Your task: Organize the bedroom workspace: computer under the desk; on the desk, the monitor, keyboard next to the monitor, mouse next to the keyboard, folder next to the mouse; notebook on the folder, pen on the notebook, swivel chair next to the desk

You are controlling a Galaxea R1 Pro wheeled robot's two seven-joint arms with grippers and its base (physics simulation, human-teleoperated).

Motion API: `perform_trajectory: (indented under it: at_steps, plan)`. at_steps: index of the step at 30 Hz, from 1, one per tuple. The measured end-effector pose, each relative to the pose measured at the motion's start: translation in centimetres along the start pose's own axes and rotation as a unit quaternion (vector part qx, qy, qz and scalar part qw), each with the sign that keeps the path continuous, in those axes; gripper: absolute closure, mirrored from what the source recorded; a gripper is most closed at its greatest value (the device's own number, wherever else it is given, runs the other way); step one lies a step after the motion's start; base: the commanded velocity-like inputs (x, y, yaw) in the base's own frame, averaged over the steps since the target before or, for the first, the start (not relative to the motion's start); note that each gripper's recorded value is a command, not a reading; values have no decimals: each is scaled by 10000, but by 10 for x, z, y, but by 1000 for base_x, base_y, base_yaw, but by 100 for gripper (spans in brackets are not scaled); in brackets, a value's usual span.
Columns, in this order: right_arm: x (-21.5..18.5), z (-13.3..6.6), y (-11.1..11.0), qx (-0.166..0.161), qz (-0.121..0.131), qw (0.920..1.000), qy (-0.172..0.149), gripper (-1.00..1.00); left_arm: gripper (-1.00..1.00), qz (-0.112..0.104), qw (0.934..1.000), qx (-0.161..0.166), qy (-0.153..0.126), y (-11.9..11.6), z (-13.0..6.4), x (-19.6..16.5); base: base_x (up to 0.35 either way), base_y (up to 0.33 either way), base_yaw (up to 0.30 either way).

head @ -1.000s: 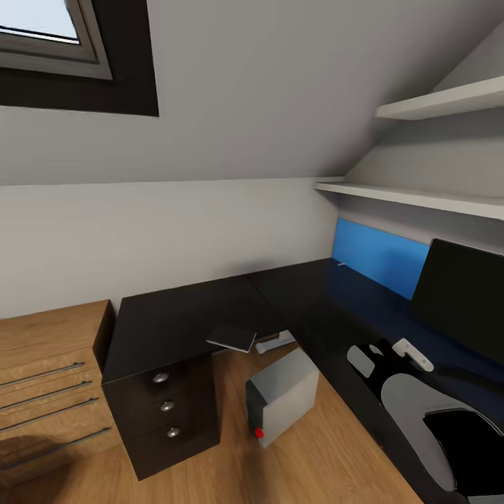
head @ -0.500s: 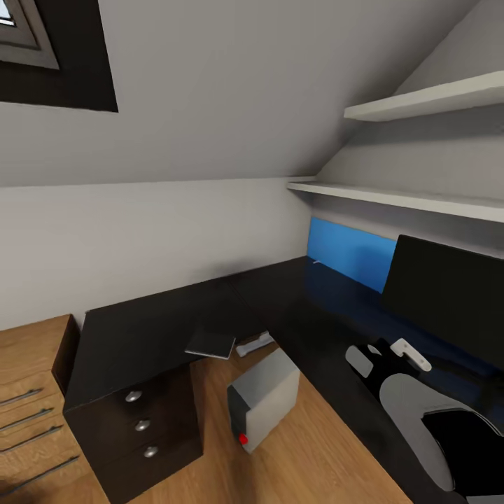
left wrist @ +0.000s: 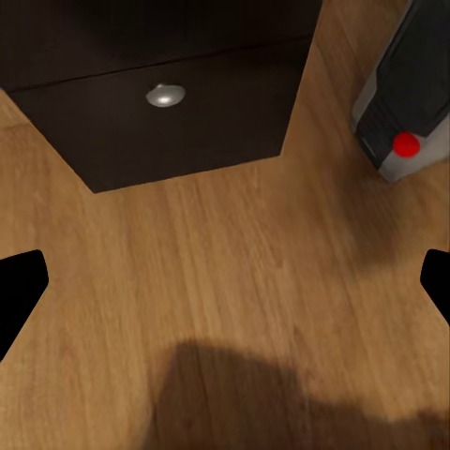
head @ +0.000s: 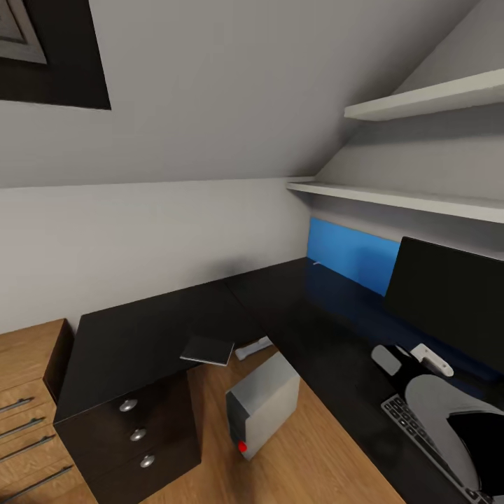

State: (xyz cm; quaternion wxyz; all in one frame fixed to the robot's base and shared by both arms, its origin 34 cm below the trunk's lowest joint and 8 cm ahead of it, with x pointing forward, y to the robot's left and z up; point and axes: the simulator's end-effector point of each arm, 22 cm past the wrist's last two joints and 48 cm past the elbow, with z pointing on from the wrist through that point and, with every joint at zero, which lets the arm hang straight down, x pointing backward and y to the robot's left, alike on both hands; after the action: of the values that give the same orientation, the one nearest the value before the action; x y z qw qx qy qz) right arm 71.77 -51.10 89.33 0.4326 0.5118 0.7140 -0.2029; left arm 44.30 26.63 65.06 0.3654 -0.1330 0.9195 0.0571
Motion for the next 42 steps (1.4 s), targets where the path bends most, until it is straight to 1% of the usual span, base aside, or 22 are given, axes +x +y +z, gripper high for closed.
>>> perform_trajectory:
  at_steps: [5, 6, 12, 17, 24, 30, 37, 42]
  plan:
    - [2, 2, 3, -104, -1, 9999, 102, 100, -100, -72, 9999, 18, -153, -2, 0, -16, 0, 0, 0]
    - [6, 2, 3, -116, -51, 9998, 183, 100, -100, -86, 9998, 17, -182, -2, 0, -19, 0, 0, 0]
    - [20, 4, 5, -154, -197, 9989, 398, 100, -100, -103, 9998, -19, -183, 0, 4, -15, 0, 0, 0]
    - [27, 6, 12, -294, -201, 9985, 424, 100, -100, -110, 9998, -34, -180, 0, 10, -11, 0, 0, 0]
    - [38, 10, 16, -369, -210, 9982, 431, 100, -100, -114, 9998, -37, -183, 0, 17, -5, 0, 0, 0]
    - [52, 9, 23, -485, -213, 9975, 473, 100, -100, -118, 9997, -46, -198, 1, 24, 0, 0, 0, 0]
    - [63, 15, 23, -503, -219, 9973, 497, 100, -100, -120, 9997, -43, -199, 1, 32, 7, 0, 0, 0]
    - [76, 14, 26, -542, -245, 9967, 546, 100, -100, -118, 9997, -53, -204, 2, 38, 12, 0, 0, 0]
